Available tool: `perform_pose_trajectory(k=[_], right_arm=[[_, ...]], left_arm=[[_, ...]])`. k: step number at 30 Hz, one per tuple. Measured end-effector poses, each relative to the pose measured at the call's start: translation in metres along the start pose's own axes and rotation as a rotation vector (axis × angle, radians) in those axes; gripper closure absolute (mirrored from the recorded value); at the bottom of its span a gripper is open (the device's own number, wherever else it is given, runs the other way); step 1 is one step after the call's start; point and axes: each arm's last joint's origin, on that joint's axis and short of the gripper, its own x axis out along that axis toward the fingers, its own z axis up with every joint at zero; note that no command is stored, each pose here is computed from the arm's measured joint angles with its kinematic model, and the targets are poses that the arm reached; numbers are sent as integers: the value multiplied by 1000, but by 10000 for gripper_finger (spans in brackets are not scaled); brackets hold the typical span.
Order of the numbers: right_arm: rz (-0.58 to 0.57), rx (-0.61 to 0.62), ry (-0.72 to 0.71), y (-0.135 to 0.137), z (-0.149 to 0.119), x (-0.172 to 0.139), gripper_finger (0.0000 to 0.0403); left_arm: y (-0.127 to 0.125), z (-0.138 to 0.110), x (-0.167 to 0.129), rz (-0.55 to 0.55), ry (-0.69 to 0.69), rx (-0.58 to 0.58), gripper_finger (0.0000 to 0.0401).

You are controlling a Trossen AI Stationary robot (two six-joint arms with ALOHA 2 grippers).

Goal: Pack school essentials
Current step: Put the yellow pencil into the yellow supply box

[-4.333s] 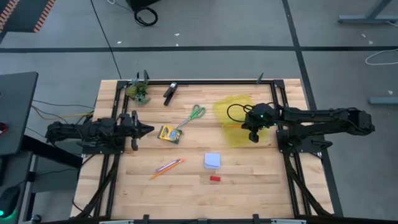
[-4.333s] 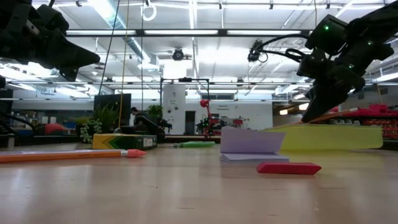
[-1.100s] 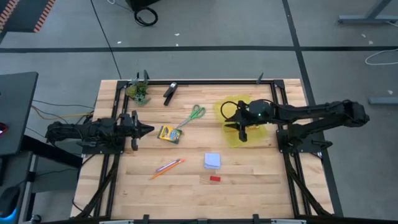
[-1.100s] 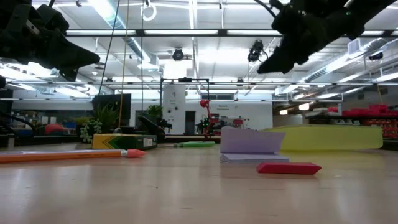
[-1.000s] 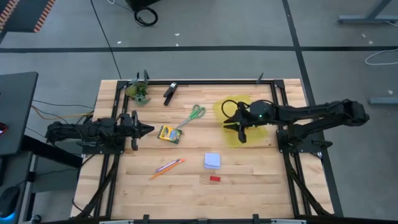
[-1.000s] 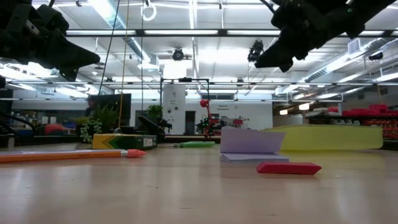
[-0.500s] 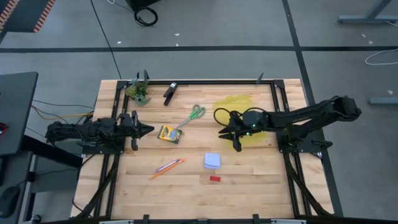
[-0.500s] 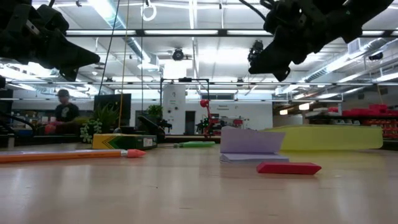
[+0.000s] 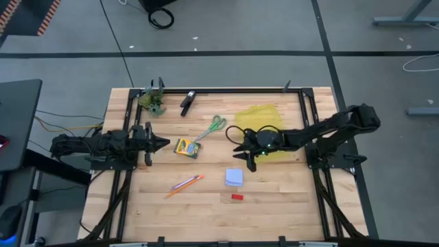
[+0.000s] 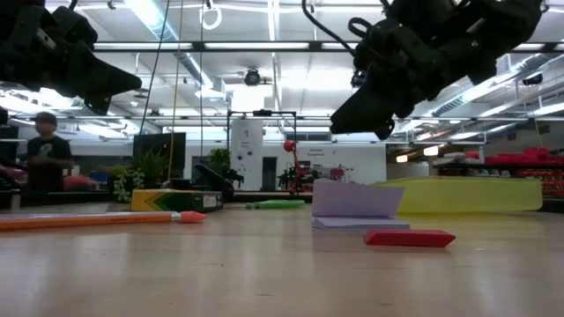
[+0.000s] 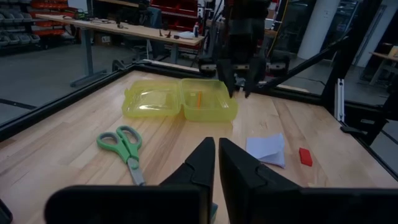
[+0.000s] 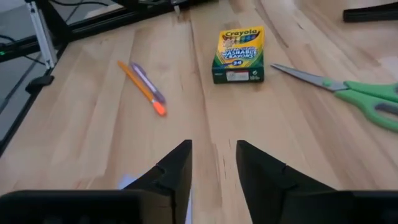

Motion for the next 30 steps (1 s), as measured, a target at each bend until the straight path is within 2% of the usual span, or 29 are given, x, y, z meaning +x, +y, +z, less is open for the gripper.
perform_pose_trajectory(k=[7, 16, 30], right_arm=[[24, -57, 29, 13, 4, 33, 238], [99, -224, 19, 48, 22, 88, 237], [148, -389, 23, 79, 23, 169, 238]], left_arm=[[0, 0, 0, 0, 0, 0, 372], [0, 0, 0, 0, 0, 0, 367], [0, 0, 0, 0, 0, 0, 369]])
